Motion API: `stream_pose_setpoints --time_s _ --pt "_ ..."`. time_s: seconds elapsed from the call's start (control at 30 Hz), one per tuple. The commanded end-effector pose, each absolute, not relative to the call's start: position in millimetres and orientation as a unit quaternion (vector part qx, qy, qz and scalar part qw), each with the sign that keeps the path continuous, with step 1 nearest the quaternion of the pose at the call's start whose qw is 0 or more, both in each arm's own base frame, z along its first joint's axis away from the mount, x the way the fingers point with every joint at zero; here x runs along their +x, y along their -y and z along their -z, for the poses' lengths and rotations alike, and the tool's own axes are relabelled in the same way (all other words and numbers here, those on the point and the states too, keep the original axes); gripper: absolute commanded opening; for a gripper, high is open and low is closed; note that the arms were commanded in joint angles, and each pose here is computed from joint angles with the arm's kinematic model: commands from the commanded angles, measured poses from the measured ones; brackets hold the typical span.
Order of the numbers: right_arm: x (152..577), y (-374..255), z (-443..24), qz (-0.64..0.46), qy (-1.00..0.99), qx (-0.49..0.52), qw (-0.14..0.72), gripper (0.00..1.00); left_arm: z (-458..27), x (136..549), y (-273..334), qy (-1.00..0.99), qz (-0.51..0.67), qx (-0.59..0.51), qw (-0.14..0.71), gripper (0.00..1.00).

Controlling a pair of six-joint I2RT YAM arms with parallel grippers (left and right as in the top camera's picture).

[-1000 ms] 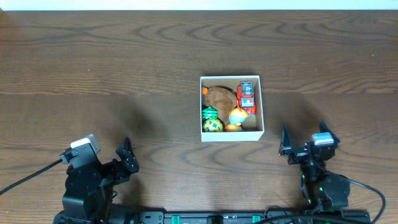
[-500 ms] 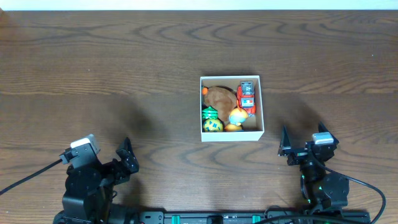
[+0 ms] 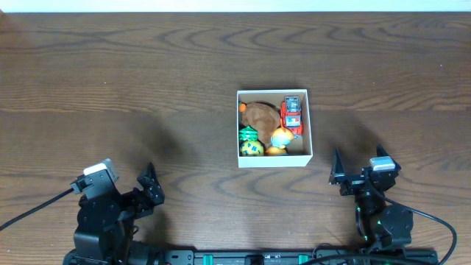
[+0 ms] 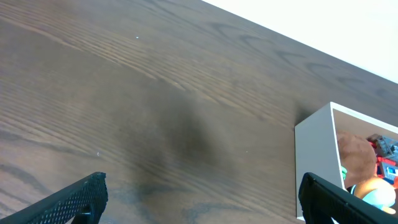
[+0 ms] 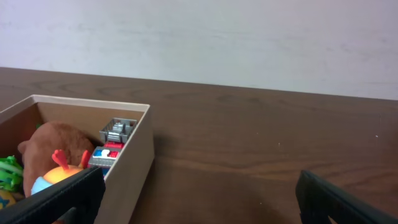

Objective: Pack container

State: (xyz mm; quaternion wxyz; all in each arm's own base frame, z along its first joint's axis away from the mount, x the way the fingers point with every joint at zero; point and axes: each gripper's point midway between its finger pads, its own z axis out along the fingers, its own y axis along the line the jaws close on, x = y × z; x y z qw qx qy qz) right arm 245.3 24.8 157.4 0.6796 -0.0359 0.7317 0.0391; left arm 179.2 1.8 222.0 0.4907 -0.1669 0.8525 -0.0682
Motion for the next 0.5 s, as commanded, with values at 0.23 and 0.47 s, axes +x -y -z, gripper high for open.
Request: stream_pose_setpoints --time_s 0.23,0.47 --pt "245.3 -21.2 -157.1 -0.038 -0.732 -0.025 0.68 0.99 -198.7 165.1 -18.0 -0.868 0.029 -0.184 0.461 0.98" --pt "245.3 -21.2 -157.1 -0.038 -0.732 -0.025 0.68 0.99 -179.0 199.5 -16.7 -0.826 0.007 -0.118 0.551 0.98"
